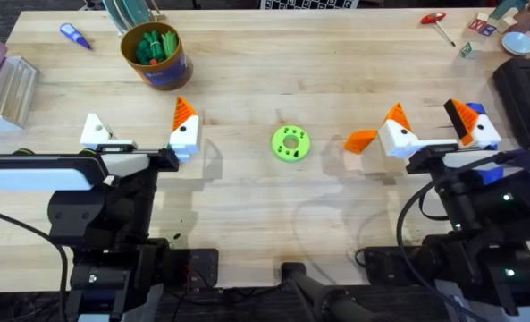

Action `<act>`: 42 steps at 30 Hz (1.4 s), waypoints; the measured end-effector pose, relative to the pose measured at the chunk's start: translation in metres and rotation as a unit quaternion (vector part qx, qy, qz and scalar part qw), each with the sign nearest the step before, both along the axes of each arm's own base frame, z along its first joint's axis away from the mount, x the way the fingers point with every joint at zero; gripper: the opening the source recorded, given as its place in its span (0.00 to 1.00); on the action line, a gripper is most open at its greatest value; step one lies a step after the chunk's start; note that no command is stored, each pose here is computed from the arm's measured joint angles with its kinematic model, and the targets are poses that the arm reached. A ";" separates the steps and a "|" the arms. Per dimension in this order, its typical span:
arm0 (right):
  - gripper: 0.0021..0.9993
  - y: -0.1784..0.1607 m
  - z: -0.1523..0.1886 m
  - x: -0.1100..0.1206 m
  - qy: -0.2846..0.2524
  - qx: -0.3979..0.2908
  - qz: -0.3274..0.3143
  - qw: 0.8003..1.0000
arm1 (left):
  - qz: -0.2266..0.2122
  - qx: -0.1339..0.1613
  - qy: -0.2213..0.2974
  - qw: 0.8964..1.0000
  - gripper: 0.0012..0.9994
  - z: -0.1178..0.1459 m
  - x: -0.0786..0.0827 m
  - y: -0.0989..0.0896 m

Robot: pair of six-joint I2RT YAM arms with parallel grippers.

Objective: Pick up the gripper from the table and insert it into the empty holder that is missing its gripper. Then pick up a screw, insert it into the mounting hole, and use the screwdriver to tighten it. Finally, clean up the table by picking up the vegetable and placing it into the bucket.

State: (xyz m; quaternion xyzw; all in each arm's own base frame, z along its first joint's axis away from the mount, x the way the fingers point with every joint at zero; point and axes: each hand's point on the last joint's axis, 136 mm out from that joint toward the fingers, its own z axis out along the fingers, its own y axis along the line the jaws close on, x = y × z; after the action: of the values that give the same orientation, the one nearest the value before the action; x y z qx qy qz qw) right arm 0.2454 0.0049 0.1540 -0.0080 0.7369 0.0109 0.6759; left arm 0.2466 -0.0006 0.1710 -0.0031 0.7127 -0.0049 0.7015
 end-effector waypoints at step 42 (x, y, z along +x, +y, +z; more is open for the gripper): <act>0.99 0.005 0.087 -0.045 0.231 0.029 0.005 0.972 | 0.003 0.000 0.409 0.912 0.72 0.020 0.025 0.001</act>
State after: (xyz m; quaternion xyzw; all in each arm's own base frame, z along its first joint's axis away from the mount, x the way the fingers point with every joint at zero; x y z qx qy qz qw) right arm 0.2003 0.0094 0.2407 0.0106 0.8726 0.0368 0.4869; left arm 0.2719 0.0002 0.1908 -0.0070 0.9374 -0.0010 0.3482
